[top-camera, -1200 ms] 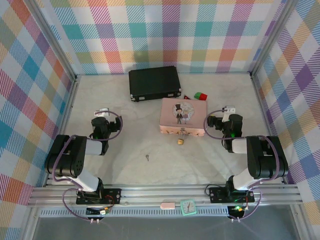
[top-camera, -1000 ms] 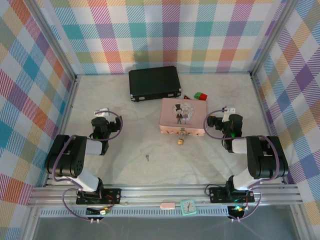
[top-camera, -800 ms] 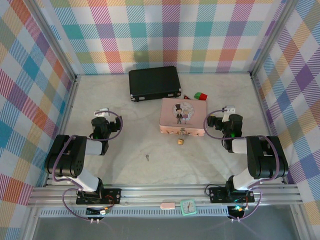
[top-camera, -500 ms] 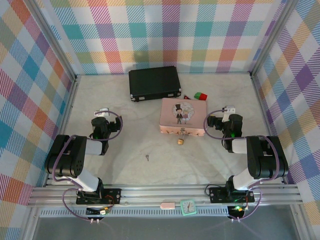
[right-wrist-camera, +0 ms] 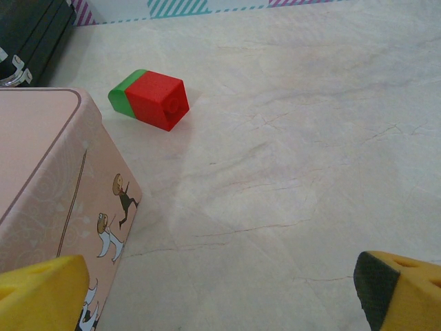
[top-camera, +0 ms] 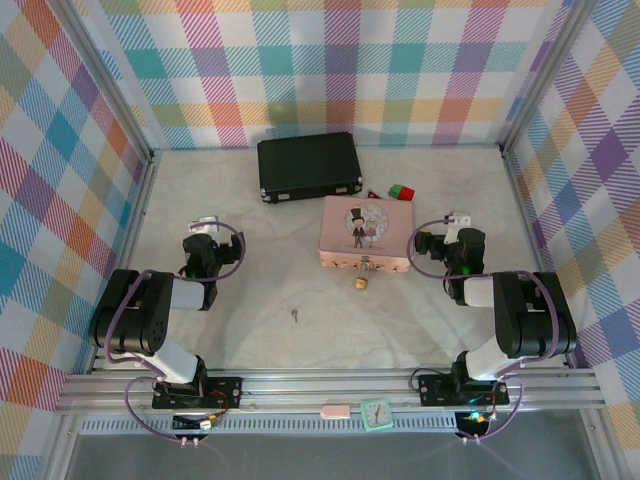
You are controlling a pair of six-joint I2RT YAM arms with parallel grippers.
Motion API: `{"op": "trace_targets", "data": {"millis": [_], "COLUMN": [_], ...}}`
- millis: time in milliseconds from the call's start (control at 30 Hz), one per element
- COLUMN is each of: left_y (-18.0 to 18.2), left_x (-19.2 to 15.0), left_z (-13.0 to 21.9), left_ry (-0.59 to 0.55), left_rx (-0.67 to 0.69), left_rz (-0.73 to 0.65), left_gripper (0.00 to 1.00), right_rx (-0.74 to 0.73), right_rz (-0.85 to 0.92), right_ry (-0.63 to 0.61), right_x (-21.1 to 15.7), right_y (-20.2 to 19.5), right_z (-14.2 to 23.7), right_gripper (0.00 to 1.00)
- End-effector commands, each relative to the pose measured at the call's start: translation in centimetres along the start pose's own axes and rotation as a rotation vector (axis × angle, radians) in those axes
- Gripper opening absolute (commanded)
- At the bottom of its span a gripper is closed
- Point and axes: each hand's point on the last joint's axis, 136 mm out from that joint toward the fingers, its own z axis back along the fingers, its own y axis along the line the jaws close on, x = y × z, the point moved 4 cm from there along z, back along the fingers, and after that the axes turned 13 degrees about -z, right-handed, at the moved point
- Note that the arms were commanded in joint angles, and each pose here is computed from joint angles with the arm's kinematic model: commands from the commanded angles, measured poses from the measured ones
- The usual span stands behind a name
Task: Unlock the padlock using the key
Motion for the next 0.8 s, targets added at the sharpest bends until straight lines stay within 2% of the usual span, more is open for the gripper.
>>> {"op": "trace_targets", "data": {"millis": [0, 133, 300, 367, 433, 533, 633, 700, 767], "left_y": [-0.1, 0.4, 0.5, 1.0, 1.3, 0.3, -1.4, -2.5, -2.9], "left_x": [0.6, 1.3, 4.6, 5.7, 6.8, 7.9, 8.2, 7.8, 6.9], "left_z": [-0.3, 0.0, 0.6, 1.2, 2.2, 3.5, 4.5, 5.0, 5.5], "left_ry": [-0.015, -0.010, 0.073, 0.101, 0.114, 0.116, 0.129, 0.157, 0.196], "left_rx": [-0.012, 0.028, 0.048, 0.114, 0.144, 0.057, -0.084, -0.164, -0.182], "left_rz": [-0.004, -0.002, -0.042, 0.001, 0.098, 0.252, 0.376, 0.435, 0.474], "left_gripper": [1.00, 0.99, 0.96, 0.96, 0.97, 0.97, 0.97, 0.97, 0.97], "right_rx": [-0.008, -0.065, -0.067, -0.046, -0.015, 0.054, 0.141, 0.215, 0.280], "right_rz": [0.007, -0.008, -0.124, -0.182, -0.205, -0.148, -0.088, -0.052, -0.010], "right_ry": [-0.009, -0.003, -0.003, 0.028, 0.076, 0.118, 0.176, 0.248, 0.335], "right_x": [2.3, 4.4, 7.2, 7.7, 7.5, 7.3, 6.8, 5.8, 4.0], "right_y": [0.5, 0.7, 2.5, 3.7, 5.2, 9.0, 13.3, 16.5, 19.5], "right_z": [0.1, 1.3, 4.0, 4.6, 5.0, 5.8, 7.0, 7.8, 8.7], "right_gripper": [0.99, 0.99, 0.99, 0.99, 0.99, 0.99, 0.99, 0.99, 0.98]}}
